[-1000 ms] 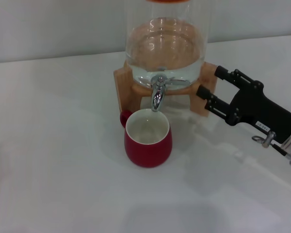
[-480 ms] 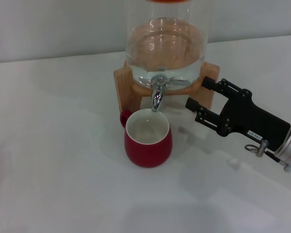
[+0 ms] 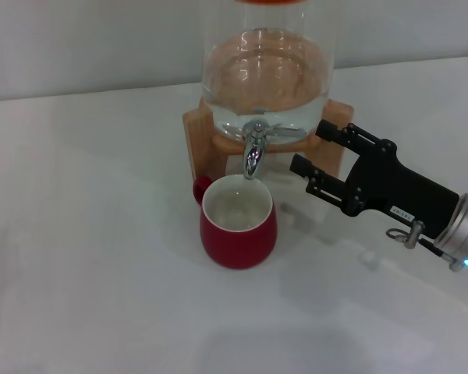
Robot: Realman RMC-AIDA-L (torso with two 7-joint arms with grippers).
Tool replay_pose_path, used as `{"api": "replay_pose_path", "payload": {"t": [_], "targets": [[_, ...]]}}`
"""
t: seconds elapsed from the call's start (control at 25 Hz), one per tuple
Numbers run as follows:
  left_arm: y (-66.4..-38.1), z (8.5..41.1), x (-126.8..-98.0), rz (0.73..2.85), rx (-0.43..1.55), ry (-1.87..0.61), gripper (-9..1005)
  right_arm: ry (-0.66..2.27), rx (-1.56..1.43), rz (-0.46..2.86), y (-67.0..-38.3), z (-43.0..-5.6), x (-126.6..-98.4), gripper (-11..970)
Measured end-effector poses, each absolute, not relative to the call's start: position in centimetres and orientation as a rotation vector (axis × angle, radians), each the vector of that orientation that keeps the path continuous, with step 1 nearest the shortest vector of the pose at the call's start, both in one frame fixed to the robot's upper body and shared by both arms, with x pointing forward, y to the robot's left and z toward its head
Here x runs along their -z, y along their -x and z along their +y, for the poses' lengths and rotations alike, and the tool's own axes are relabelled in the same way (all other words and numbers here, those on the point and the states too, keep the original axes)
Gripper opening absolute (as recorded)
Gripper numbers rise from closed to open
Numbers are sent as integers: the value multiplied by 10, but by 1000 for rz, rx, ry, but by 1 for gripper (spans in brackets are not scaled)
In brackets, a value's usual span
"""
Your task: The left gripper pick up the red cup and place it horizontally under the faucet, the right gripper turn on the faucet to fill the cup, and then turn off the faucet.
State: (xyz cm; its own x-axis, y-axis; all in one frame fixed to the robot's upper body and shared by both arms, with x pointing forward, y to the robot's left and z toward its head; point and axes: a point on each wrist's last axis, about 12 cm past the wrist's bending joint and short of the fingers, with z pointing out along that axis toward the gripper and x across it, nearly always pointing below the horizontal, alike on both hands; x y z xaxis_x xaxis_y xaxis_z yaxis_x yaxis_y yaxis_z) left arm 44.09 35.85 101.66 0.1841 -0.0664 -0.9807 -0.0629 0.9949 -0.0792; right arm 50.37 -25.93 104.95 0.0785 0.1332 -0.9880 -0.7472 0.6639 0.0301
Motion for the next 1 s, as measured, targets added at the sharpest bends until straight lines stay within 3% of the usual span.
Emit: {"api": "replay_pose_path", "payload": {"t": [1.0], "targets": [[-442, 358, -1016, 1390, 4, 107, 488, 622, -789, 1323, -508, -244, -1054, 720]]}}
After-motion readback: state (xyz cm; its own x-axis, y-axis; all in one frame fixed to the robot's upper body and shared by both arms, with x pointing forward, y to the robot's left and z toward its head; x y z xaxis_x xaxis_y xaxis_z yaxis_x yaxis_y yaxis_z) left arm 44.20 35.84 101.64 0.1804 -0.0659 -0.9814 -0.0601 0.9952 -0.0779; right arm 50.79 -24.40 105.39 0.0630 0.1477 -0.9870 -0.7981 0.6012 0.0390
